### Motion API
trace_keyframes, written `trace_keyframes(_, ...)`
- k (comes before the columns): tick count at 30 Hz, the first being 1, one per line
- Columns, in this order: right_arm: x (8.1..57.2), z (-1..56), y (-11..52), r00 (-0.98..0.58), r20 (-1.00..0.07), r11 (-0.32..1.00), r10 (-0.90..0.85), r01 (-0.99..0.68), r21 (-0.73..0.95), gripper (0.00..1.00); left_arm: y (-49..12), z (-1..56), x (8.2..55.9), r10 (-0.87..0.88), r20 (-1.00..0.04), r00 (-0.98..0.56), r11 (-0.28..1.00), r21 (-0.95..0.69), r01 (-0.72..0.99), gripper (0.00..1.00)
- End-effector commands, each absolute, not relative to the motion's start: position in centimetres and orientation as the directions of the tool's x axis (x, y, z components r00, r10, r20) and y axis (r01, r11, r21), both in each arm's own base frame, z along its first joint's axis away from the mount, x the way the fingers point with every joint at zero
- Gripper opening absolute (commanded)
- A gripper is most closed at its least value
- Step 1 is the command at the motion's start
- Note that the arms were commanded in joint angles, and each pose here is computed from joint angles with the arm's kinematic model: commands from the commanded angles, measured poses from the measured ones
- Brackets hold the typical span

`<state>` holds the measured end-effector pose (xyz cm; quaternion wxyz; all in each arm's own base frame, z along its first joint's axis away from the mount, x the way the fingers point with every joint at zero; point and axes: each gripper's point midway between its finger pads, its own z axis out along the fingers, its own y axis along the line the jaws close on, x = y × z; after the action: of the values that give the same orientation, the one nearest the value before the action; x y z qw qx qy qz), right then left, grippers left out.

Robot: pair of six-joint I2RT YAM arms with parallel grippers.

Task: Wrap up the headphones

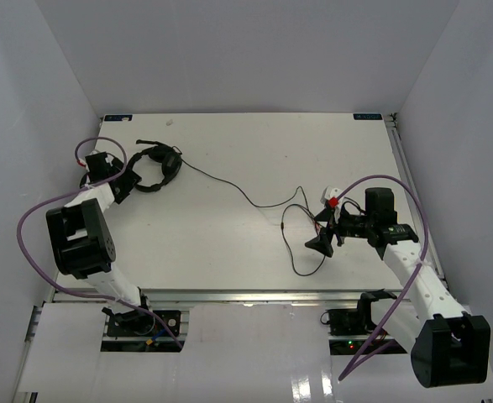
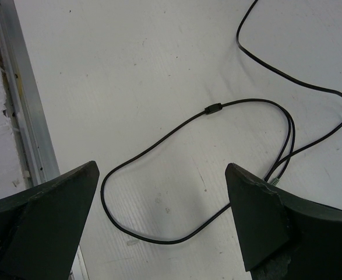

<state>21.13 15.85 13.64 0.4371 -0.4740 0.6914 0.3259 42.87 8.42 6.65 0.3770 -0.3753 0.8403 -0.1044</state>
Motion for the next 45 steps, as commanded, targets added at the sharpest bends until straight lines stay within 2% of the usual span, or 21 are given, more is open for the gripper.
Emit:
trace_keyframes(1, 21.7, 14.7, 16.0, -0.134, -0.921, 0.327, -0.366, -0.945, 0.008, 0.96, 9.6, 9.0, 45.2, -0.689, -0.597, -0.411, 0.717, -0.479, -0.506, 0.73)
trace_keyframes(6, 21.7, 14.6, 15.9, -0.135, -0.919, 0.334, -0.371, -0.943, 0.004, 0.96, 10.1, 7.2, 46.7, -0.667, -0.586, -0.460, 0.740, -0.456, -0.494, 0.72)
trace_keyframes(15, 21.9, 14.5, 15.8, -0.142, -0.916, 0.337, -0.375, -0.941, 0.008, 0.96, 10.5, 5.5, 49.1, -0.625, -0.568, -0.535, 0.780, -0.425, -0.460, 0.59)
trace_keyframes(20, 22.1, 14.3, 15.7, -0.143, -0.913, 0.345, -0.381, -0.939, 0.003, 0.96, 10.7, 3.8, 49.1, -0.627, -0.539, -0.562, 0.779, -0.404, -0.481, 0.49)
trace_keyframes(27, 22.2, 14.3, 15.6, -0.142, -0.912, 0.352, -0.385, -0.936, -0.003, 0.96, 11.0, 1.8, 48.2, -0.610, -0.499, -0.616, 0.792, -0.348, -0.502, 0.42)
trace_keyframes(38, 22.3, 14.3, 15.4, -0.140, -0.911, 0.362, -0.387, -0.932, -0.010, 0.96, 10.7, 1.9, 46.8, -0.598, -0.484, -0.639, 0.801, -0.326, -0.502, 0.43)
trace_keyframes(42, 22.4, 14.4, 15.4, -0.138, -0.912, 0.364, -0.386, -0.931, -0.013, 0.96, 10.8, 2.3, 46.2, -0.601, -0.483, -0.637, 0.798, -0.318, -0.512, 0.50)
trace_keyframes(45, 22.4, 14.4, 15.4, -0.138, -0.912, 0.365, -0.387, -0.931, -0.014, 0.96, 10.8, 2.8, 45.9, -0.600, -0.491, -0.632, 0.798, -0.312, -0.515, 0.50)
